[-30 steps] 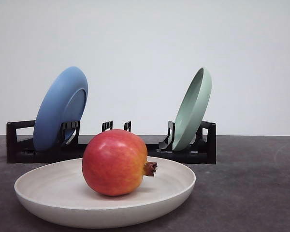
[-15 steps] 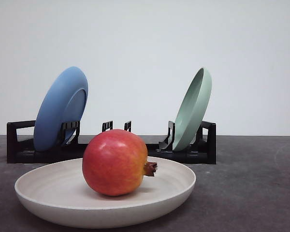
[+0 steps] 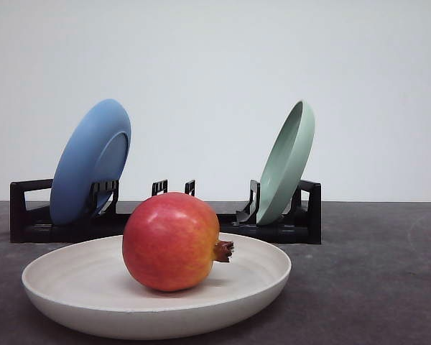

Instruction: Place pomegranate in white plate

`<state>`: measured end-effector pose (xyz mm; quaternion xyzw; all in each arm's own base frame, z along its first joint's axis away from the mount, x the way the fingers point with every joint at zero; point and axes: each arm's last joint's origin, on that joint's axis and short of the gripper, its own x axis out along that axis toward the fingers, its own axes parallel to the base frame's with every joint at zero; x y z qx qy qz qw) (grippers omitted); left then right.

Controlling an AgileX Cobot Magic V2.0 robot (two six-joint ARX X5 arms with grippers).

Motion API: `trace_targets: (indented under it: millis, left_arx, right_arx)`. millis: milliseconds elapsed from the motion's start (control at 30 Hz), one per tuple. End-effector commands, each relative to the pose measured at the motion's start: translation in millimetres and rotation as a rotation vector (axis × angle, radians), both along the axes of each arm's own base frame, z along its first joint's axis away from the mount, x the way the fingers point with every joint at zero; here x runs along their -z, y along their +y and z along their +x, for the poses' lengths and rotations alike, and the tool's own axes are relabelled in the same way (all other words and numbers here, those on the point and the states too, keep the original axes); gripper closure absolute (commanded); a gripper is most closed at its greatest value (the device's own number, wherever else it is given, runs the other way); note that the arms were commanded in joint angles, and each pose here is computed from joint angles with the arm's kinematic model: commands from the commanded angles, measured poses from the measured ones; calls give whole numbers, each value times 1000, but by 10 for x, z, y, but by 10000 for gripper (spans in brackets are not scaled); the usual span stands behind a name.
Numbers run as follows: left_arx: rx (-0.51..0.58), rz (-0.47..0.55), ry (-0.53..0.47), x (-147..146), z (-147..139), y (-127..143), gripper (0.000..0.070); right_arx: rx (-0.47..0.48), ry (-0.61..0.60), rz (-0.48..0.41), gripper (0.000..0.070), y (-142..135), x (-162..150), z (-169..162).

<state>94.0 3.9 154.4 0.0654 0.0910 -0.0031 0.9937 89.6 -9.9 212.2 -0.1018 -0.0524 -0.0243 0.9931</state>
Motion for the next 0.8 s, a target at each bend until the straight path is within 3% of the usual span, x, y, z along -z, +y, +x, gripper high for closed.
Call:
trace_targets:
  millis: [0,367,567,767]
  left_arx:
    - [-4,-3,9,31,4,3,696]
    - [-4,-3,9,31,4,3,696]
    - [-4,-3,9,31,4,3,696]
    - [-4,-3,8,30,4,3,696]
  right_arx:
    - [-2,4,28,696,-3,56,12]
    - [-128,140,98,696,51,486,86]
    - [-140,274,110,696,76,618,61]
    - [-138,274,104,696,74,618,61]
